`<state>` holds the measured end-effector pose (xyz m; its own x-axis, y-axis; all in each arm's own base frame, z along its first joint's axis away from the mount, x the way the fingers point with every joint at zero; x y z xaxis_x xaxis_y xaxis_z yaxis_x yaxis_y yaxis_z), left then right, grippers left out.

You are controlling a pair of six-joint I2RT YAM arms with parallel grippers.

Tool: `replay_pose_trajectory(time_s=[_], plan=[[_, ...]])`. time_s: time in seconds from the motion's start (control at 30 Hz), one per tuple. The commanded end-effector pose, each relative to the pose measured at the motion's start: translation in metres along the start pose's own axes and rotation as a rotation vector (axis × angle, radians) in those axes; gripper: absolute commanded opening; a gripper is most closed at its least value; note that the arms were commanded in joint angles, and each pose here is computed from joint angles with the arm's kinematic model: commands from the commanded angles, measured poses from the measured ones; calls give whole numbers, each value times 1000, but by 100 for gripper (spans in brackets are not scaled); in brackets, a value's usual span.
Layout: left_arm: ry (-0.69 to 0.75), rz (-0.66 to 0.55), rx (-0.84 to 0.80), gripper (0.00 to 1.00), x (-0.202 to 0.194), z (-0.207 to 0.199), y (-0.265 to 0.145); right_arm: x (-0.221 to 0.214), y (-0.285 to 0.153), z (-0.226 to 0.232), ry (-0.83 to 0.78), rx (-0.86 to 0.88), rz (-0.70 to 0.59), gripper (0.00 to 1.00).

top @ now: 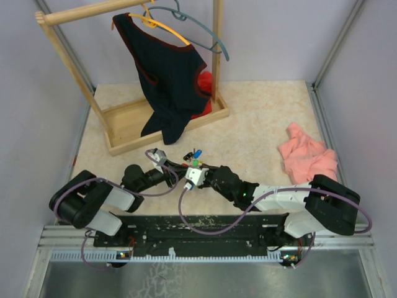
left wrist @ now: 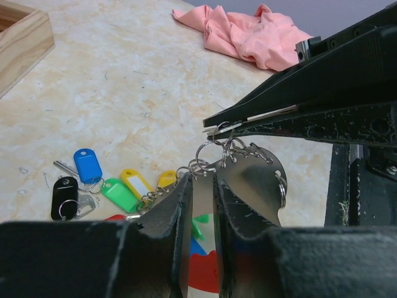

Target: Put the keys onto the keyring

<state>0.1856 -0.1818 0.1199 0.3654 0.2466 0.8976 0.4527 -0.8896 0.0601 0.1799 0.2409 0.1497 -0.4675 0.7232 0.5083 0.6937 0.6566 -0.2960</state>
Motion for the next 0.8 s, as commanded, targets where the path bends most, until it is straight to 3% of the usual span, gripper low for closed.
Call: replay_pose_trajectory(time_s=[0.0, 0.27, 0.77], plan=[[84, 29, -135, 26, 11, -2, -2, 21, 0, -26, 2, -71, -88, 0], [155, 129, -248, 32, 19, 5, 11, 22, 0, -25, -23, -41, -102, 0], [52, 246, -301, 36, -9, 12, 10, 24, 1, -9, -43, 1, -102, 0]])
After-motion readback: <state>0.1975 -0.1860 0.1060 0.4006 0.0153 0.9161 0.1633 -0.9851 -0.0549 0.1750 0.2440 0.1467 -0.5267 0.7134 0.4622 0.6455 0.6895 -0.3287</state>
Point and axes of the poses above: each gripper's point midway between its finger pads, its own y axis out along the fingers, its own z axis along the line the jaws close on, x = y × z, the point moved 9 cm from there along -y, back along the fingers, and after that the axes turned 13 degrees about -y, right-handed, at the moved point
